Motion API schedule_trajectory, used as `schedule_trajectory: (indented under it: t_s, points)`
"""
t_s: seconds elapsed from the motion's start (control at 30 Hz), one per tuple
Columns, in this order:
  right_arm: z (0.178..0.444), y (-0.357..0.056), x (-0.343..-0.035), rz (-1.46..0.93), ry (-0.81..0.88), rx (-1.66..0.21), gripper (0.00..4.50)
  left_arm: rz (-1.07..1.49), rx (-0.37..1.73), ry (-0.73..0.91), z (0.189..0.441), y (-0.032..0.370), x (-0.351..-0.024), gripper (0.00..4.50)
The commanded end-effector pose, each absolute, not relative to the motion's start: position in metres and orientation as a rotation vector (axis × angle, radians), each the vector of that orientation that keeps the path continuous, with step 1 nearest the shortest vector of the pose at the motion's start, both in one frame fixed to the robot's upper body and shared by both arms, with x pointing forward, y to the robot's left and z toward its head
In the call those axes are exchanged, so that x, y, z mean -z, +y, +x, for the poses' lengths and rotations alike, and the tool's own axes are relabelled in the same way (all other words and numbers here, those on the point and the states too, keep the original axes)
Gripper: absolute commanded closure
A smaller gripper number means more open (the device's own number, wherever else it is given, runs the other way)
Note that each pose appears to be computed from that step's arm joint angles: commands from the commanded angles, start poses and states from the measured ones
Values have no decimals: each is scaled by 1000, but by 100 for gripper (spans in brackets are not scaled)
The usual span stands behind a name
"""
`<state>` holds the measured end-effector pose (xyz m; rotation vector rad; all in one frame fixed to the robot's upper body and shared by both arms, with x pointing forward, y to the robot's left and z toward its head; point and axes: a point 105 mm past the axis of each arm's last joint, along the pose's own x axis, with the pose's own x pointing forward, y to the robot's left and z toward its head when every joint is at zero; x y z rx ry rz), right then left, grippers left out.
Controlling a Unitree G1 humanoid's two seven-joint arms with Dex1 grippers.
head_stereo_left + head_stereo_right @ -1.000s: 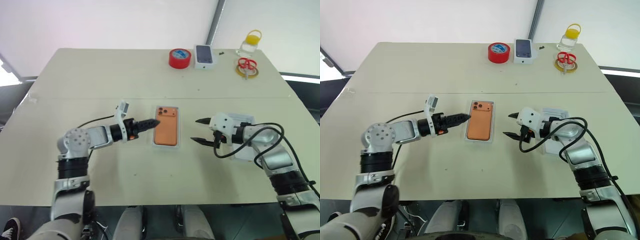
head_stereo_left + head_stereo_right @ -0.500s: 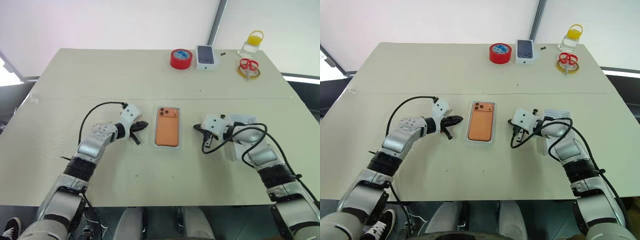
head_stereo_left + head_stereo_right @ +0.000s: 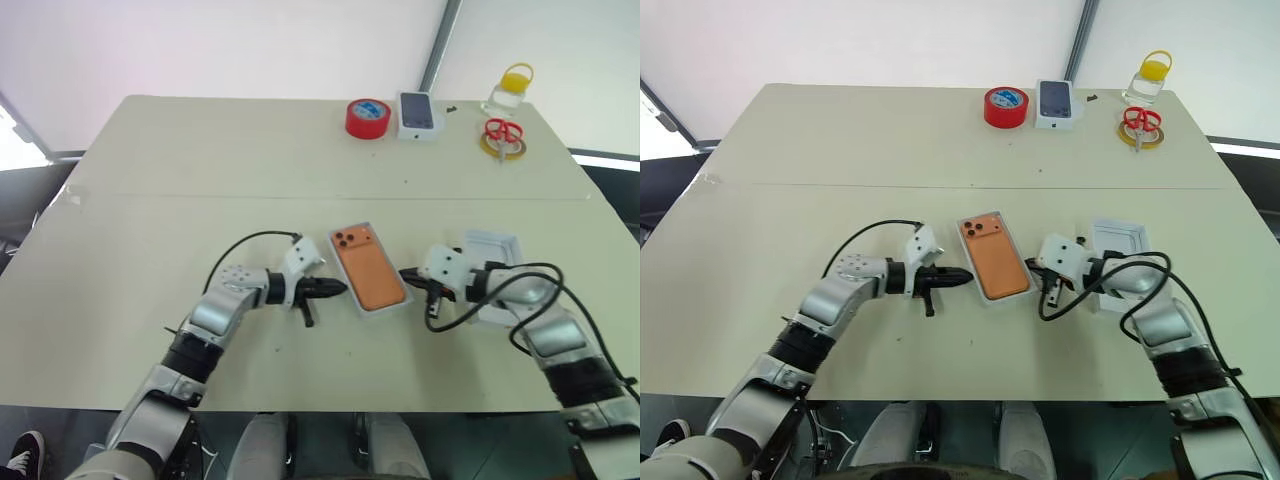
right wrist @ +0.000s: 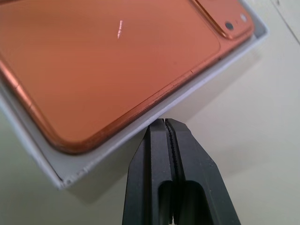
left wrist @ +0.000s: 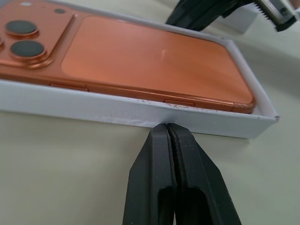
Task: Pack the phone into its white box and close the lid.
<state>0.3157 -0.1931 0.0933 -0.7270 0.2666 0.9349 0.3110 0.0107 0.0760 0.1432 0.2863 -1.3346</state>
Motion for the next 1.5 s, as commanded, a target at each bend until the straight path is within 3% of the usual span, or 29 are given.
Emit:
schedule_trajectory:
  t_s: [0.03,0.27,0.43,0.53,0.63,0.93,1.13,1.43,1.5]
  points:
    - [302,-183,-109,-730,204,-1003,446,174,1414,220,305,-24,-86,442]
    - [284,-202,-107,-673,300,-997,446,192,1416,184,307,-39,-85,442]
    - [295,-208,-106,-735,272,-924,446,187,1410,188,310,-35,-84,442]
    - [297,-209,-111,-750,245,-912,446,169,1342,178,322,-27,-86,442]
    - [300,-219,-111,-770,258,-896,446,176,1378,218,314,-22,-79,442]
    - [301,-238,-114,-794,290,-865,446,159,1292,187,326,-8,-86,442]
    - [288,-269,-103,-844,384,-838,446,137,1240,153,331,11,-96,442]
    - [279,-273,-125,-750,325,-794,446,109,1163,78,328,47,-114,442]
    - [287,-262,-138,-606,263,-760,393,-20,1224,153,318,54,-116,390]
